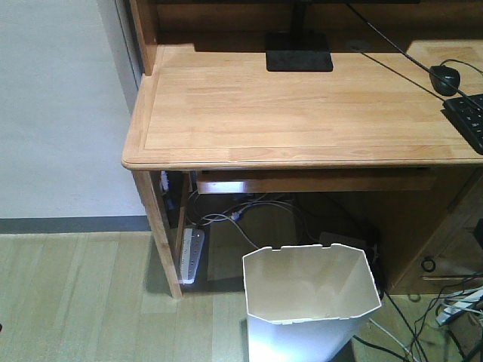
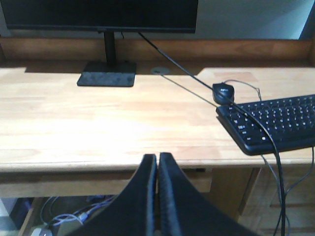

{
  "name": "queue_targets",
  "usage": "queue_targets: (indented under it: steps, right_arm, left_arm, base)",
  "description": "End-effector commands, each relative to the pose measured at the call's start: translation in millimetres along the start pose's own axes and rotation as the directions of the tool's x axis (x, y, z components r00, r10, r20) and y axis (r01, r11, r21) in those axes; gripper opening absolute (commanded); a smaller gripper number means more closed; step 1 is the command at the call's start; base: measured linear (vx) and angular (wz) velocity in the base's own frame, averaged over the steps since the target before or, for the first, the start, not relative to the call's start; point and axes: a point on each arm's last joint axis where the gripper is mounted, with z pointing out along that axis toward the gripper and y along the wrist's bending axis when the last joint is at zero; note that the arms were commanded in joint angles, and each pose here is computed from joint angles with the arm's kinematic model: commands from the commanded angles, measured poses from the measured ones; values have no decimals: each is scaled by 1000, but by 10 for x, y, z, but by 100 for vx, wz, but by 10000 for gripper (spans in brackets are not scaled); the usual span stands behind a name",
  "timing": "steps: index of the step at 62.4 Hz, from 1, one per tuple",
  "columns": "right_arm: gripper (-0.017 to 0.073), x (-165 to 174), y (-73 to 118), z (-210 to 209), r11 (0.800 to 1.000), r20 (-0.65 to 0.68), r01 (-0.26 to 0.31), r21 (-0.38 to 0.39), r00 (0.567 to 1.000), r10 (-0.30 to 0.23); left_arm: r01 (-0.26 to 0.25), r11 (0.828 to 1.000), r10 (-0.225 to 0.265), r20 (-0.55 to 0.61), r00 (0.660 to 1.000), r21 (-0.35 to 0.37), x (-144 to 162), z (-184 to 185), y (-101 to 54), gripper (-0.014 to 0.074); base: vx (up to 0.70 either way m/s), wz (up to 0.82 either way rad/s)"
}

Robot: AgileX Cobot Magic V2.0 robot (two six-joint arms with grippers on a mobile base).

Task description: Move trash bin to bedside with robot

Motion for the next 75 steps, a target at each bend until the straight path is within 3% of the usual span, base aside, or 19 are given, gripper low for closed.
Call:
queue_targets:
  steps: [1, 31, 60, 75]
  right_arm:
    - [43, -164, -6, 28, 1000, 77, 2, 3, 997, -2]
    - [478, -90, -3, 105, 1000, -11, 16, 0, 1000, -16]
    - [504, -239, -6, 465, 1000, -177, 1, -10, 984, -3]
    - [504, -222, -4, 1024, 1000, -403, -1, -22, 915, -8]
  left_arm:
    - [12, 1000, -12, 55, 998, 6, 23, 17, 0, -6]
    - [12, 1000, -12, 55, 998, 6, 23, 17, 0, -6]
    - [12, 1000, -12, 55, 998, 6, 23, 17, 0, -6]
    - [12, 1000, -12, 55, 998, 6, 23, 17, 0, -6]
  base:
    - [0, 0]
    - [0, 0]
    - [0, 0]
    - [0, 0]
